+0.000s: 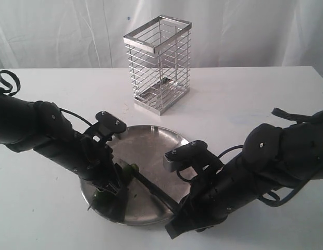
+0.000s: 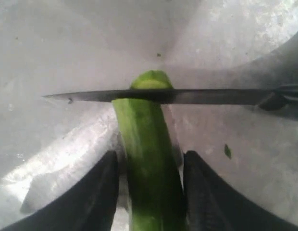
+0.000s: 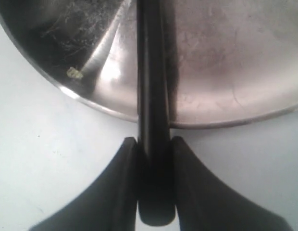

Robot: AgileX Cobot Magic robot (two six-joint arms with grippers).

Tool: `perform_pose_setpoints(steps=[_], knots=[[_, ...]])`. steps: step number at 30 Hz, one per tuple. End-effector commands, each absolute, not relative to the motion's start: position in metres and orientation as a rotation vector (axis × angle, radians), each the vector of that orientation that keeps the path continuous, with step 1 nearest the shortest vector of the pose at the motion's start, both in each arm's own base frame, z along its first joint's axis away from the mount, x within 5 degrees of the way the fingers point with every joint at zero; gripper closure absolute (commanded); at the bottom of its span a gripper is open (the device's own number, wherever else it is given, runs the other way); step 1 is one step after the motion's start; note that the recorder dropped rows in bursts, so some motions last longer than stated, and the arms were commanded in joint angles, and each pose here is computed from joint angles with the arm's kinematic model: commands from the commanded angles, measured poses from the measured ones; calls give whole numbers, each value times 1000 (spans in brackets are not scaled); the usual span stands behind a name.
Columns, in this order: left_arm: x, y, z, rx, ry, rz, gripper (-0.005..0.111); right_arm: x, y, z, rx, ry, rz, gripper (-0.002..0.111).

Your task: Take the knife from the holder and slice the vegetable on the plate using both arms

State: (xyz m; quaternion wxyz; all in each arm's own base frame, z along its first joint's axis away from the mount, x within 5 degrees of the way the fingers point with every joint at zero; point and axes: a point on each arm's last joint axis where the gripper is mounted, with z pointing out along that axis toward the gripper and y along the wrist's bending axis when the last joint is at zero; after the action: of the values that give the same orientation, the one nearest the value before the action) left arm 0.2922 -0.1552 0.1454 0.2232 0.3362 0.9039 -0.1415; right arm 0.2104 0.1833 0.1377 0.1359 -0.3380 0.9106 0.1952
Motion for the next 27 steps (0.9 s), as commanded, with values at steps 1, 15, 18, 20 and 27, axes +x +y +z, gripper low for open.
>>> perform_pose_setpoints(steps=[1,15,18,20,27], knots=[[291,-154,145,922,2494,-382,60,207,184,136,-1039,2645,574,108],[287,-154,170,912,2433,-405,60,218,181,155,-917,2610,477,108],[284,-154,180,917,2409,-419,60,218,181,167,-905,2571,497,108],[281,-154,185,929,2407,-437,60,216,181,173,-903,2562,509,108],[272,-154,200,961,2396,-494,60,207,180,175,-940,2620,555,108]])
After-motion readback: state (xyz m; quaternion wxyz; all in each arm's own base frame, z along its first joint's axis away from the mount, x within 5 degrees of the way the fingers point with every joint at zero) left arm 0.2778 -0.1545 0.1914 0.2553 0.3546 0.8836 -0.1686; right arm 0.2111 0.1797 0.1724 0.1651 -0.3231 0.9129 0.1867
